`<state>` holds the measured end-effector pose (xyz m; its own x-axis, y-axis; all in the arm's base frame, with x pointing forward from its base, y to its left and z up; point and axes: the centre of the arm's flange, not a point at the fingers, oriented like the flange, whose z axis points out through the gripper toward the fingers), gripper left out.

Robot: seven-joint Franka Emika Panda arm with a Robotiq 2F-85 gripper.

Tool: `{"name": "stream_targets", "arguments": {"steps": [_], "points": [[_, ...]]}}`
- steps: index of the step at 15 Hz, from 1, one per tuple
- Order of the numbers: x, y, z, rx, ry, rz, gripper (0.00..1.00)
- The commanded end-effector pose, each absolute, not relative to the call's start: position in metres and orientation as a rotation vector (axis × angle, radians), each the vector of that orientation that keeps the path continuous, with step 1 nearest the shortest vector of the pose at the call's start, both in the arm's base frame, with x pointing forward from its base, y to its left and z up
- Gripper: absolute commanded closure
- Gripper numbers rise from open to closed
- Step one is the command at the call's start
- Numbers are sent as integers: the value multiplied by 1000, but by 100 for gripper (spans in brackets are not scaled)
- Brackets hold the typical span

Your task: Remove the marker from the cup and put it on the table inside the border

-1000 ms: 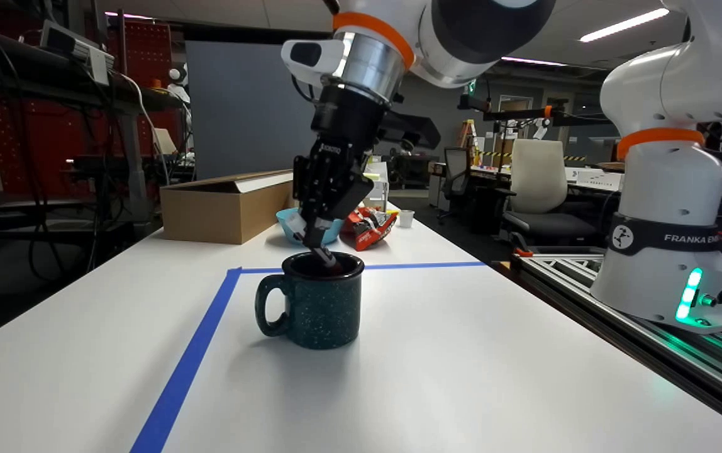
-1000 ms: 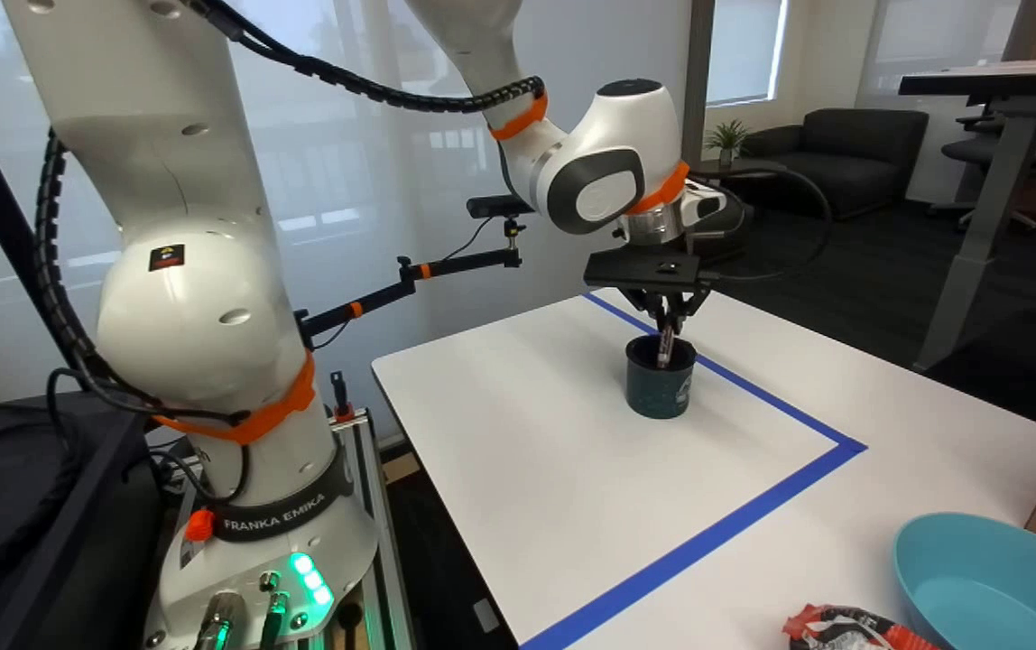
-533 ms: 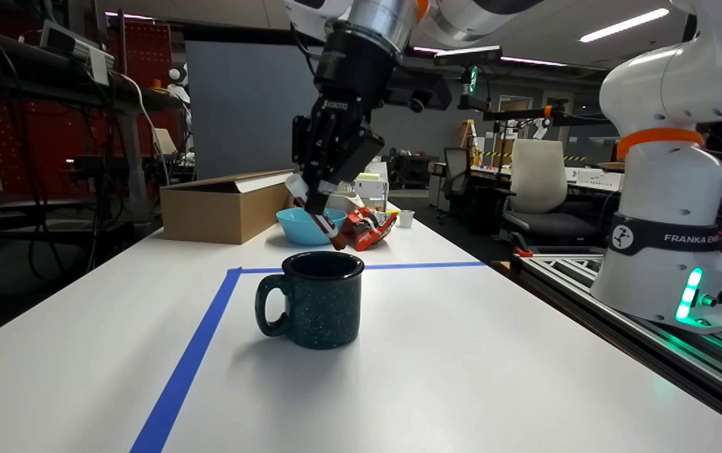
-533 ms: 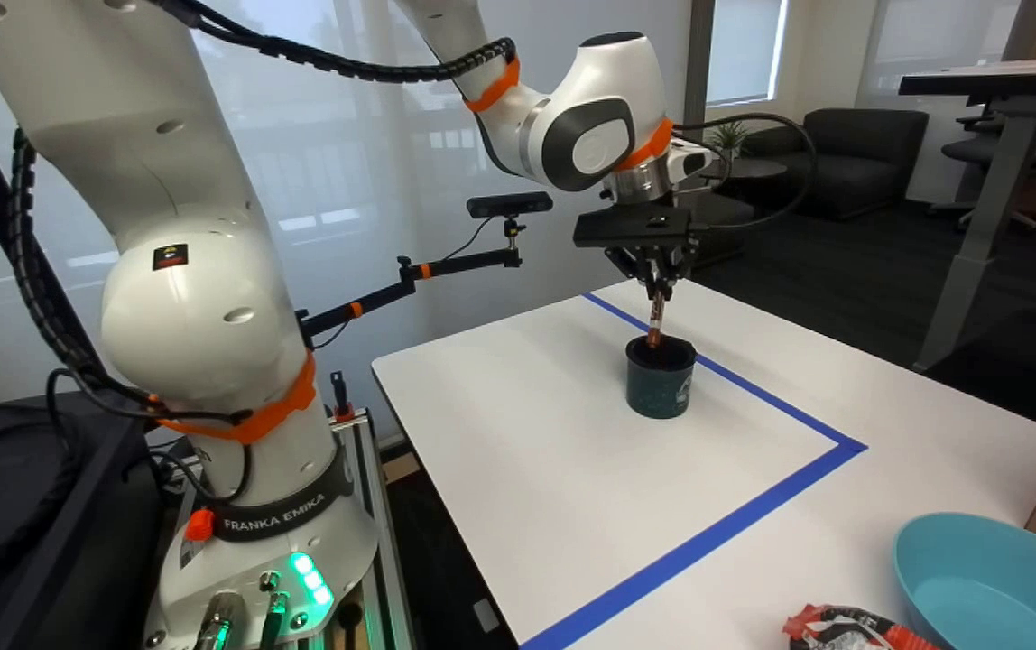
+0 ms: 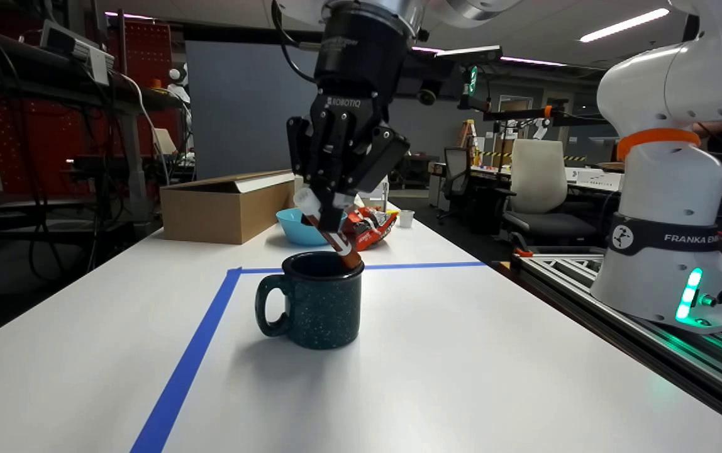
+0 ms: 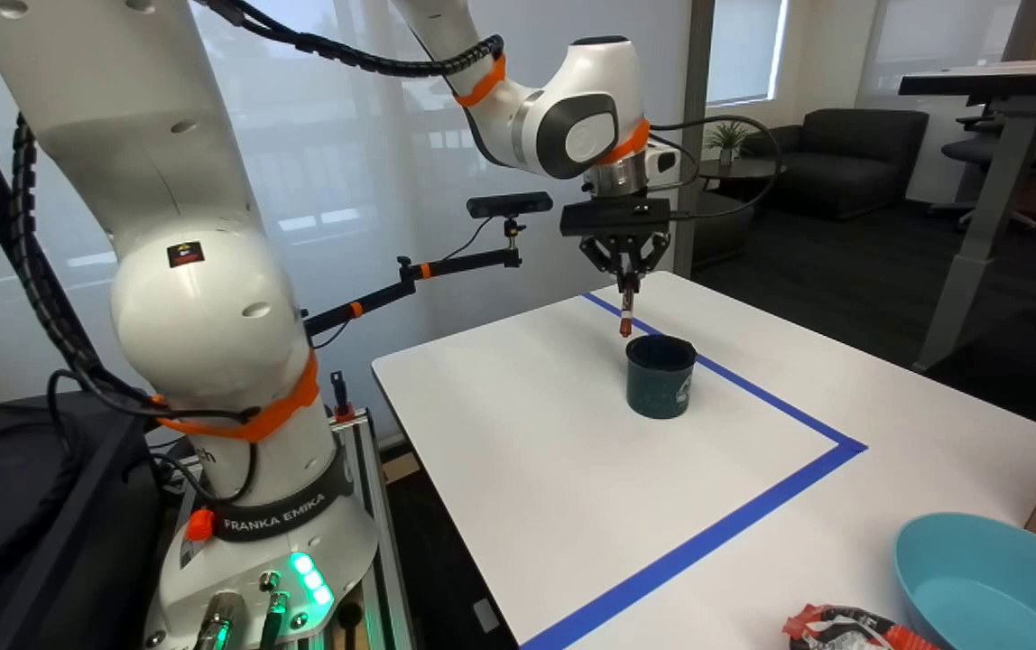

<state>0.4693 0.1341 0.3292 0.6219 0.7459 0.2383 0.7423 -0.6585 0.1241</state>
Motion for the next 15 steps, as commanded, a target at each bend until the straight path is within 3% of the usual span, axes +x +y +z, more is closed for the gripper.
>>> {"name": "stream_targets", "arguments": {"steps": [1, 15], "points": [[483, 147, 321, 2790, 1409, 350, 95], [534, 150, 229, 2609, 1737, 180, 95]]}}
